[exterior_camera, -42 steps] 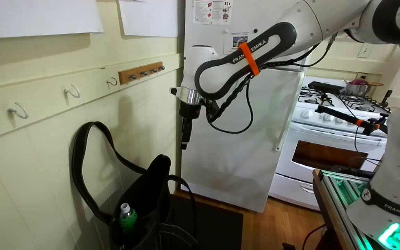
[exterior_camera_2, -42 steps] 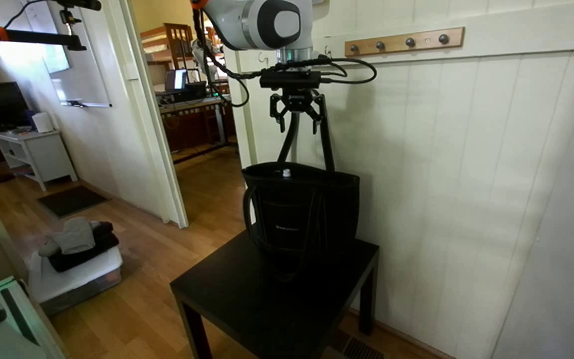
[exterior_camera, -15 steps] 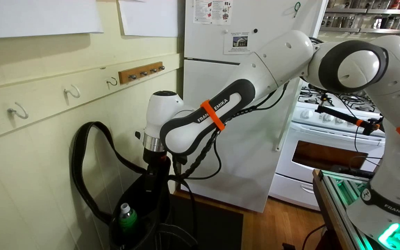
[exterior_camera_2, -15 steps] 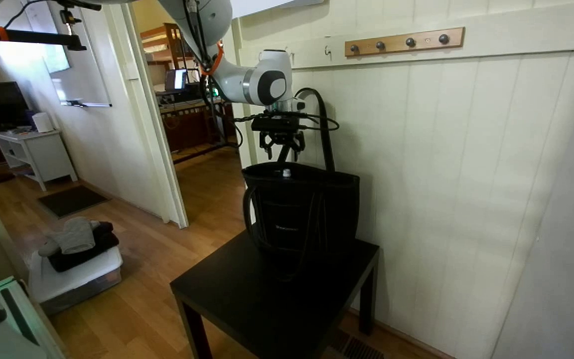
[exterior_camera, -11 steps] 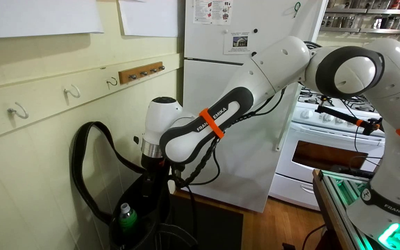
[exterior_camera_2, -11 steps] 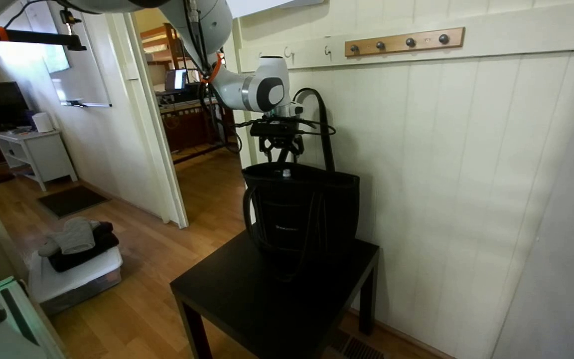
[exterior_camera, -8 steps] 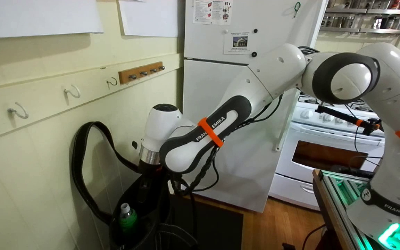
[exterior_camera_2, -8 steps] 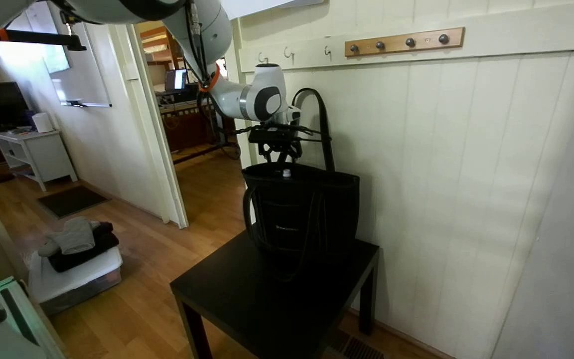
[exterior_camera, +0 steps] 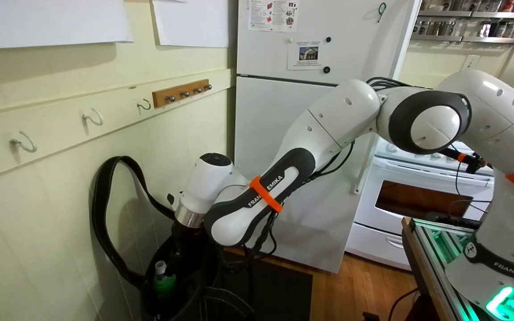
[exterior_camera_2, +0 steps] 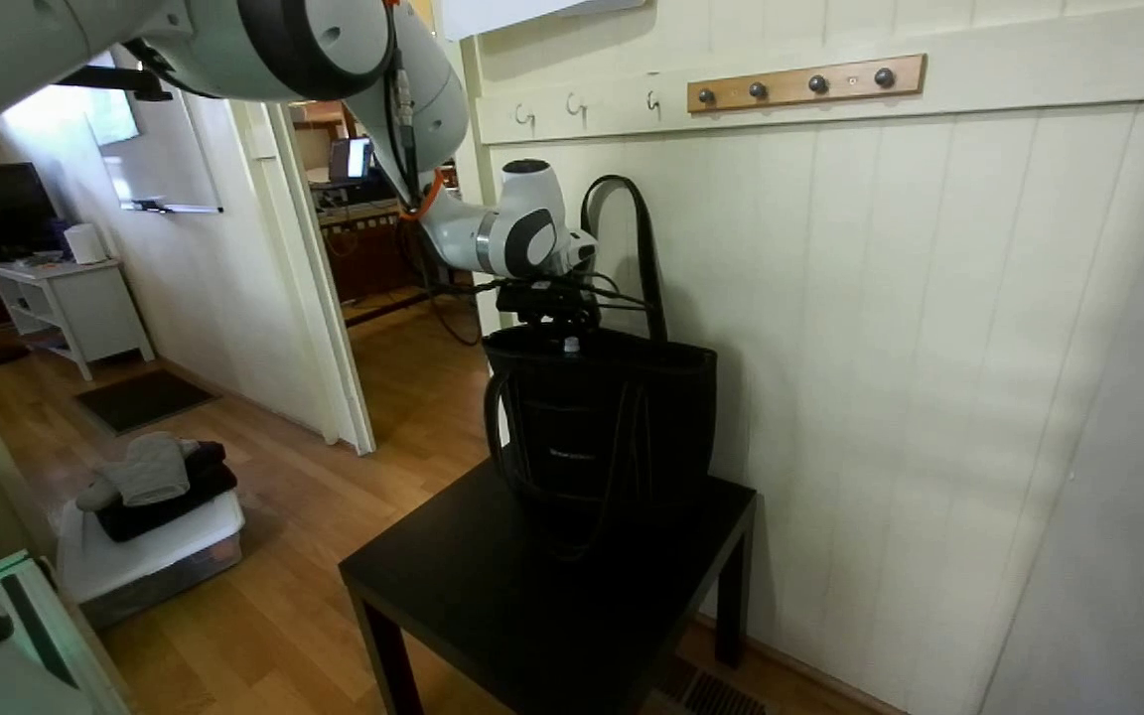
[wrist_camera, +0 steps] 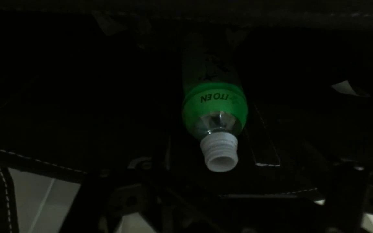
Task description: Remove the green bottle from the bag
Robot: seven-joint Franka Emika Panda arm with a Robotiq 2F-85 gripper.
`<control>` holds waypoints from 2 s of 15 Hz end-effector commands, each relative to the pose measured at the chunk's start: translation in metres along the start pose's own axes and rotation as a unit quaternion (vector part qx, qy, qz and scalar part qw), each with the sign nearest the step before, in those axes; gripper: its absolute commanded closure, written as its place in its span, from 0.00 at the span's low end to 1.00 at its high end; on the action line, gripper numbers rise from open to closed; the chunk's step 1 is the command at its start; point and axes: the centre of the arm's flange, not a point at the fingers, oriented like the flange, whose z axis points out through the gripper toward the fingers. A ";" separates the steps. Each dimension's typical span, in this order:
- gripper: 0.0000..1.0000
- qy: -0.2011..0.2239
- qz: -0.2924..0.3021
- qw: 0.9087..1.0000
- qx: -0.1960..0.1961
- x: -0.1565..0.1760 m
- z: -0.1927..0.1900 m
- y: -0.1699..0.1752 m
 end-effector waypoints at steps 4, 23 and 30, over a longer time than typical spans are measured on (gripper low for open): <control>0.00 0.033 0.002 0.999 0.003 0.017 0.033 -0.005; 0.05 0.031 0.002 0.999 -0.022 0.031 0.052 -0.002; 0.29 -0.008 -0.001 0.999 -0.034 0.031 0.051 -0.005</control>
